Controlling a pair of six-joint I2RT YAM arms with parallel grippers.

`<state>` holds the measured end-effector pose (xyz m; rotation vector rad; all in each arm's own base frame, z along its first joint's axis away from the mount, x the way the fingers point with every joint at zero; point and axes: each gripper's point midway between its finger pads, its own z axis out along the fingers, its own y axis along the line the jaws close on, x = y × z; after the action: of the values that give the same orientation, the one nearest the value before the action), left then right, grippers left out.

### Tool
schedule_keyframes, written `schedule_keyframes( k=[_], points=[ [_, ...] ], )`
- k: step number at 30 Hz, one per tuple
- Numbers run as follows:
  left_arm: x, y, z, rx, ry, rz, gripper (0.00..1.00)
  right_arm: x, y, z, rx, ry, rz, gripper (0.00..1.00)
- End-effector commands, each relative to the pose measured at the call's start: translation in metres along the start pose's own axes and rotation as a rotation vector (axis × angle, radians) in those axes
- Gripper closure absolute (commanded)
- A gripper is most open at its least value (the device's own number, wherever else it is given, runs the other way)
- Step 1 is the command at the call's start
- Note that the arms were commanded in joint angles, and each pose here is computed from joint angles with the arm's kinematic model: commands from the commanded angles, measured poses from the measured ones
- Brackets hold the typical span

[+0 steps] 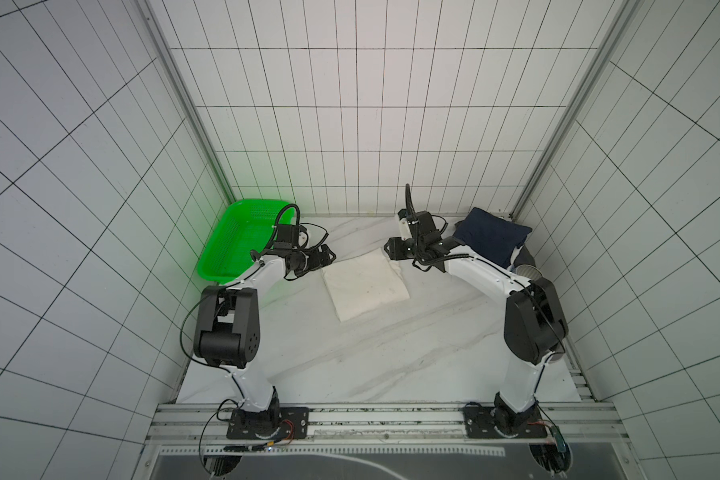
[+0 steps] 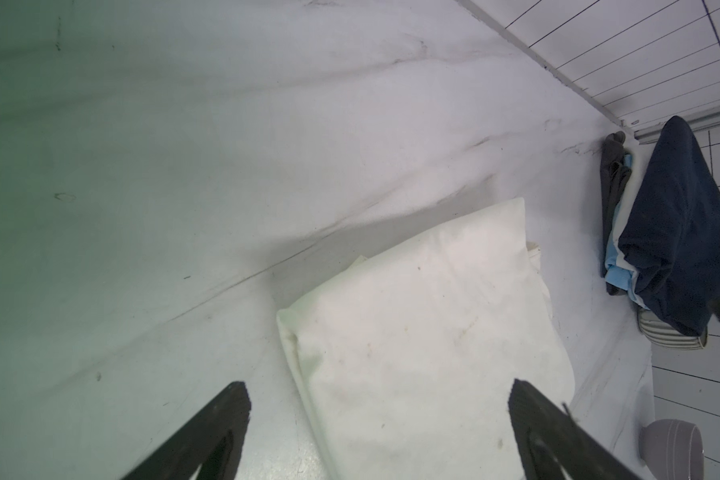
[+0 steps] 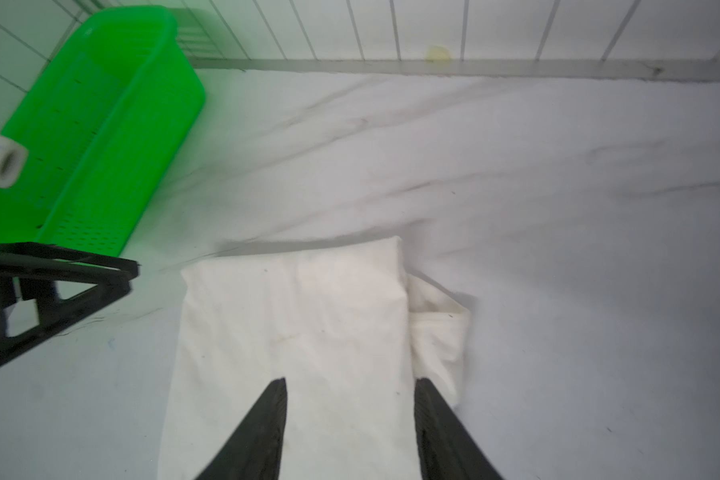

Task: Fold and stack the t-shirts

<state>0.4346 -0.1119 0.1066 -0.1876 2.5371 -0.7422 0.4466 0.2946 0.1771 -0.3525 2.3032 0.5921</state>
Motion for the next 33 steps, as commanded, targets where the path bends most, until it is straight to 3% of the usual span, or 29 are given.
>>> schedule_keyframes(
  k=[1, 7, 16, 21, 24, 30, 33],
  points=[
    [0.004, 0.007, 0.005, -0.017, -0.014, 0.049, 0.03, 0.035, -0.004, 0.041, 0.064, 0.109, -0.047, 0.51],
    [0.007, 0.024, 0.033, -0.044, 0.033, 0.052, 0.03, 0.028, -0.032, 0.078, 0.115, 0.136, -0.09, 0.52],
    [-0.001, 0.028, 0.06, -0.005, 0.031, 0.049, 0.03, -0.006, -0.029, 0.096, 0.021, 0.065, -0.168, 0.5],
    [-0.001, 0.022, 0.065, 0.041, 0.029, 0.051, 0.05, -0.002, -0.034, 0.117, -0.02, 0.081, -0.177, 0.43],
    [0.001, 0.02, 0.068, 0.065, 0.038, 0.05, 0.14, -0.001, -0.038, 0.128, -0.048, 0.096, -0.173, 0.43],
    [0.004, 0.017, 0.075, 0.103, 0.058, 0.041, 0.41, -0.004, -0.035, 0.139, -0.093, 0.092, -0.173, 0.46],
    [0.004, 0.014, 0.074, 0.115, 0.068, 0.042, 0.58, -0.007, -0.037, 0.138, -0.09, 0.084, -0.172, 0.58]
  ],
)
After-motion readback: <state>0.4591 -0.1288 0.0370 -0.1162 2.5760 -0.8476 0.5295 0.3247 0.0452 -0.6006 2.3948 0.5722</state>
